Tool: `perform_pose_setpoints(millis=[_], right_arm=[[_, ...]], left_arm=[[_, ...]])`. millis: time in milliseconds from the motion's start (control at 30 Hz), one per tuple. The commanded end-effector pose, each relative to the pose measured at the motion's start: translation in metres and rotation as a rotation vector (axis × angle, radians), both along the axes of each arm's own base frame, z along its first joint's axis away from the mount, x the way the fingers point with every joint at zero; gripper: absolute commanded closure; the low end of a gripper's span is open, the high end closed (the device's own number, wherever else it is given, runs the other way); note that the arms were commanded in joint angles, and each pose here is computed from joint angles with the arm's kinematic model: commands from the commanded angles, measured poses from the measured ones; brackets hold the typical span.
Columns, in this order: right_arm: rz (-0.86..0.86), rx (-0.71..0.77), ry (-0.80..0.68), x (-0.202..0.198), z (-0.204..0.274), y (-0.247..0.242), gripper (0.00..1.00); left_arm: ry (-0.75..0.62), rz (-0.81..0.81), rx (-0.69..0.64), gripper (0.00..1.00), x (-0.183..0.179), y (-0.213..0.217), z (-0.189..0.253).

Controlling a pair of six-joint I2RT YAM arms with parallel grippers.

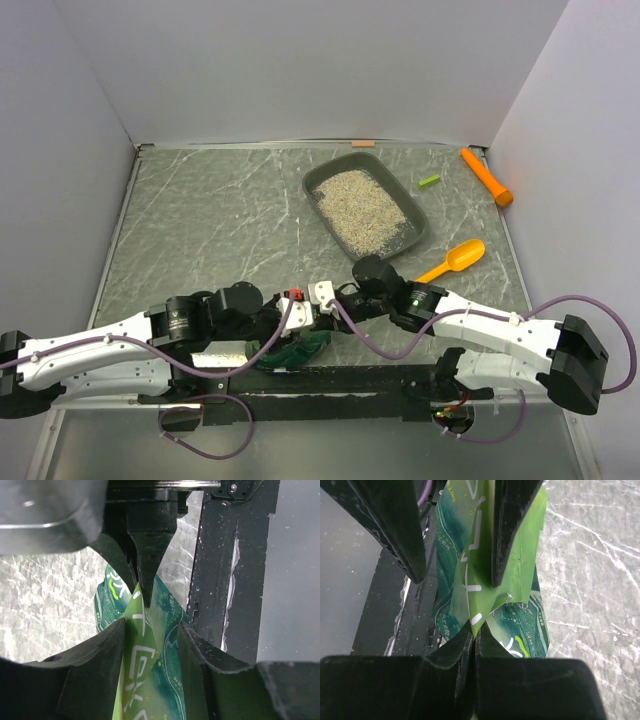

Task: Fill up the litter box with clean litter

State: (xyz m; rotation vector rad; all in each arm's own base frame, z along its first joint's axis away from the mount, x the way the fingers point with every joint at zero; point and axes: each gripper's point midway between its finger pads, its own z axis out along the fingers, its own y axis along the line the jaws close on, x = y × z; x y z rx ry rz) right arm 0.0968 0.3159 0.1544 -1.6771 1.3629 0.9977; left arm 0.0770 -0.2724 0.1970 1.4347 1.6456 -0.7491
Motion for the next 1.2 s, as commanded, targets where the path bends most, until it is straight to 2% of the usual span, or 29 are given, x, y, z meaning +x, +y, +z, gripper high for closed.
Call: perform_pose_setpoints(millis=[0, 167, 533, 633, 667, 767, 900, 1000, 1167], right_arm=[[-0.002, 0.053, -0.039, 0.001, 0.026, 0.002, 1.0], [-0.013, 0.064, -0.052, 0.002, 0.032, -0.001, 1.0], [-0.036, 0.116, -0.094, 0.001, 0.061, -0.014, 1.0], [-0.036, 0.108, -0.086, 0.002, 0.064, -0.013, 1.0], [-0.035, 0.103, -0.083, 0.002, 0.065, -0.013, 1.0], [-0.052, 0.114, -0.096, 0.008, 0.07, -0.013, 1.0], [-0.078, 0.154, -0.099, 0.022, 0.085, -0.013, 1.0], [-0.11, 0.18, -0.094, 0.039, 0.1, -0.012, 1.0], [-0.147, 0.203, -0.091, 0.065, 0.124, -0.007, 1.0]], left_arm=[[-0.015, -0.058, -0.023, 0.5, -0.005, -0.008, 0.006], [-0.017, 0.0, 0.048, 0.59, 0.005, -0.002, -0.014], [-0.036, 0.088, 0.091, 0.59, 0.019, 0.003, -0.029], [-0.053, 0.11, 0.126, 0.7, 0.026, 0.002, -0.034], [-0.061, 0.119, 0.14, 0.82, 0.029, 0.003, -0.036], [-0.074, 0.138, 0.18, 0.99, 0.034, 0.004, -0.041], [-0.086, 0.172, 0.187, 0.99, 0.052, 0.003, -0.038], [-0.111, 0.242, 0.128, 0.99, 0.082, 0.007, -0.009], [-0.182, 0.287, 0.087, 0.99, 0.111, 0.014, 0.023]])
